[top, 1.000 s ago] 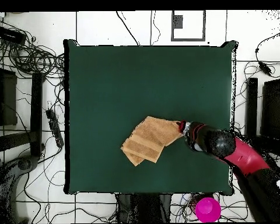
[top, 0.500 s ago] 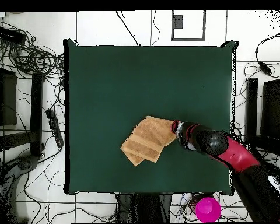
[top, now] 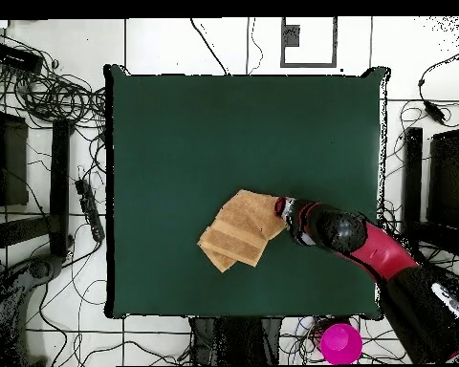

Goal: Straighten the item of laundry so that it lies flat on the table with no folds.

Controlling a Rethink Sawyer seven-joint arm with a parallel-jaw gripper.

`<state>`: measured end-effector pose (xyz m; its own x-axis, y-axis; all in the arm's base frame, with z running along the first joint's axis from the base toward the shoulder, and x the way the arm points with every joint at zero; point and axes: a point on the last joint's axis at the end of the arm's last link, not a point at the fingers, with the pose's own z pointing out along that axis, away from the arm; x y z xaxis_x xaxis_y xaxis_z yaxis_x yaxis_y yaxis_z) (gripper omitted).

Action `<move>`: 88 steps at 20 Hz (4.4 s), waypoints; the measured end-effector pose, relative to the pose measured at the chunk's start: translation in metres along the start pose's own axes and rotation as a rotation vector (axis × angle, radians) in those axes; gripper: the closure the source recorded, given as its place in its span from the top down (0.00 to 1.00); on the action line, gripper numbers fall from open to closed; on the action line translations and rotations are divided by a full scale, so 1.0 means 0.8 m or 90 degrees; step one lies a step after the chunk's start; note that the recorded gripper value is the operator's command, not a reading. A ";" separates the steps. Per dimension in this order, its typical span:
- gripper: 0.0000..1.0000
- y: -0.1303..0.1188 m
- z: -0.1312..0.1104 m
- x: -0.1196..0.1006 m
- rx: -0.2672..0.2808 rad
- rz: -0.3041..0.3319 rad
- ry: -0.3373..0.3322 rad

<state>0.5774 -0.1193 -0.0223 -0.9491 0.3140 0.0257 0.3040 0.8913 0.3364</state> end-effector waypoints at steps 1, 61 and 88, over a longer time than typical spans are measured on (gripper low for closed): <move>0.00 0.001 0.000 0.000 0.002 -0.005 0.000; 0.00 0.220 0.045 -0.197 0.546 -0.215 0.073; 0.00 0.299 0.090 -0.198 0.710 -0.221 0.029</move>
<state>0.8062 0.0677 -0.0141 -0.9907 0.0049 0.1361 -0.0899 0.7275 -0.6802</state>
